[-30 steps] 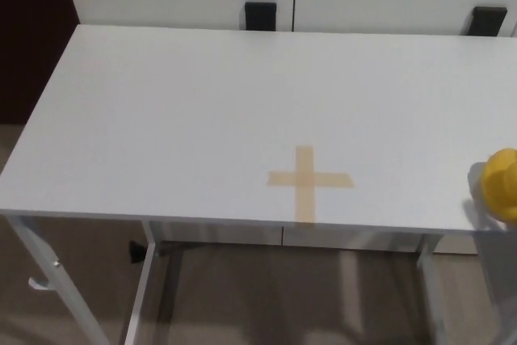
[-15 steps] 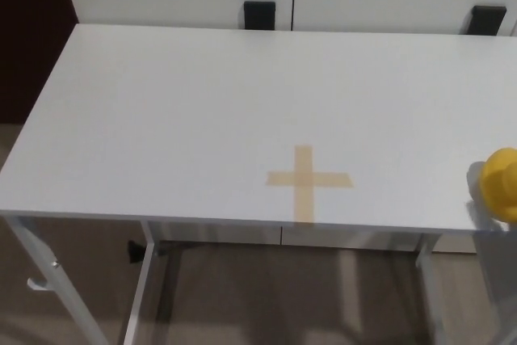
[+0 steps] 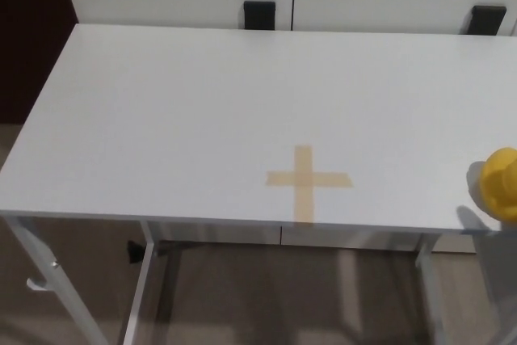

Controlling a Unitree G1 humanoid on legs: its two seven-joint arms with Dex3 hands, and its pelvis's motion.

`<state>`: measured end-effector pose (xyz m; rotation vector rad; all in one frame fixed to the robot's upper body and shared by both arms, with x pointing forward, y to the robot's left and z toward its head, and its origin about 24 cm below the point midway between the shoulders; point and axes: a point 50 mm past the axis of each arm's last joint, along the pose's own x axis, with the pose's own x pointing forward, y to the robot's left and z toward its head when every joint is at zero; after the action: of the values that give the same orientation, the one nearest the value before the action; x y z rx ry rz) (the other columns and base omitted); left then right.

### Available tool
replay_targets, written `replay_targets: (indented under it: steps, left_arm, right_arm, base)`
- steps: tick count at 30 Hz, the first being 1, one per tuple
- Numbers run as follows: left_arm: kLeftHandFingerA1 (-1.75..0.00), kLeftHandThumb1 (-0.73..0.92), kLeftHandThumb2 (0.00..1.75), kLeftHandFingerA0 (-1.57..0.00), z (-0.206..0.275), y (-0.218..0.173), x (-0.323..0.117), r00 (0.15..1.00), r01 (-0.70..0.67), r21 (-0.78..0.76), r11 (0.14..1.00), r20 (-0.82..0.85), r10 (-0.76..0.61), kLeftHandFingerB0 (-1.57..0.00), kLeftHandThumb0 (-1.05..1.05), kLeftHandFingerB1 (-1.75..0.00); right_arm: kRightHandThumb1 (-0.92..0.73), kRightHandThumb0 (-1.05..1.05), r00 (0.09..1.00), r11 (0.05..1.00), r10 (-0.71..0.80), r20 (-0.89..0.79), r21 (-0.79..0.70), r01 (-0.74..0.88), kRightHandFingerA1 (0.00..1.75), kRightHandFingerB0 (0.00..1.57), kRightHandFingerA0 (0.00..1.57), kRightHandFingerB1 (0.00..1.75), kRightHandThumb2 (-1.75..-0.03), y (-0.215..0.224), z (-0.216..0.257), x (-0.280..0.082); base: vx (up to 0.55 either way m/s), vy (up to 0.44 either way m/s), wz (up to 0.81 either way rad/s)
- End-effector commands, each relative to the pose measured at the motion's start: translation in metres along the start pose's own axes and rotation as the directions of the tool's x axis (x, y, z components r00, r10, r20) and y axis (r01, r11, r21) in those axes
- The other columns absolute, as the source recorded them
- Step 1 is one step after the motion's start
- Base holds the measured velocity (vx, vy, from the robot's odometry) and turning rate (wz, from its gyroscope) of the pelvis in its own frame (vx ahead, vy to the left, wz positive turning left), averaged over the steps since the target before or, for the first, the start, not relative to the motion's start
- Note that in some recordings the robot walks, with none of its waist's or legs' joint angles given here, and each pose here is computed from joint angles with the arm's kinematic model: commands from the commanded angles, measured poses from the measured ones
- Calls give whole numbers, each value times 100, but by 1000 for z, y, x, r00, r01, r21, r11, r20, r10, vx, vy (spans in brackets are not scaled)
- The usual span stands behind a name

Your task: The robot uses its right hand to push the yellow duck toy to the center of the white desk.

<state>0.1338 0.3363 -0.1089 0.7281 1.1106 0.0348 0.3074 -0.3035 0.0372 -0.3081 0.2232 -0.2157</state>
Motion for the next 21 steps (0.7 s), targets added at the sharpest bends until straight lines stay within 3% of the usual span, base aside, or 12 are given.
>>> replay_targets:
  steps: [1,2,7,8,9,10,13,14,19,21]
  left_arm:
    - [-91,-38,125,-127,-6,-6,-1,1000,14,0,1000,-16,-14,-118,0,-87]
    - [-90,-33,117,-125,-8,-8,-2,1000,18,1,1000,-20,-18,-117,-2,-86]
    - [-90,-32,118,-123,-7,-11,-1,999,27,-2,1000,-25,-27,-115,5,-87]
    - [-91,-34,123,-123,-6,-12,-1,999,29,3,1000,-26,-29,-113,8,-87]
    - [-91,-34,123,-123,-6,-12,-1,999,31,9,999,-27,-31,-113,8,-87]
    - [-90,-36,125,-125,-6,-13,-1,999,32,11,999,-25,-32,-115,10,-87]
    - [-90,-37,125,-126,-6,-15,-1,999,31,11,999,-16,-30,-116,6,-87]
    - [-90,-35,120,-124,-5,-15,-1,999,32,13,999,-15,-32,-118,6,-87]
    - [-90,-37,123,-126,-4,-15,-1,999,37,8,999,-11,-37,-119,8,-87]
    - [-92,-35,125,-125,-5,-15,-1,999,34,-6,999,-20,-34,-121,20,-88]
  right_arm:
    - [-92,-81,998,998,-44,36,42,43,40,24,22,39,-78,5,4,2]
    - [-92,-83,998,997,-58,33,45,57,38,28,25,37,-78,7,4,2]
    - [-92,-81,995,991,-98,11,93,97,35,27,20,37,-75,14,1,2]
    - [-79,-79,995,990,-99,1,105,98,29,14,4,42,-116,18,0,2]
    - [-79,-79,995,989,-97,-10,114,98,29,14,4,42,-116,22,0,2]
    - [-92,-80,995,988,-96,-13,124,97,0,9,0,24,-87,26,0,2]
    - [-92,-83,996,983,-93,-16,157,94,0,0,0,22,-77,38,1,3]
    - [-92,-98,996,983,-87,-5,160,87,11,0,0,0,-122,46,5,4]
    - [-92,-97,997,989,-70,26,134,65,11,0,0,0,-121,63,13,5]
    - [-89,-96,996,986,-73,45,153,66,17,0,0,2,-120,76,19,5]
  base:
    - [0,0,0]
    - [0,0,0]
    - [0,0,0]
    - [0,0,0]
    - [0,0,0]
    - [0,0,0]
    - [0,0,0]
    - [0,0,0]
    - [0,0,0]
    - [0,0,0]
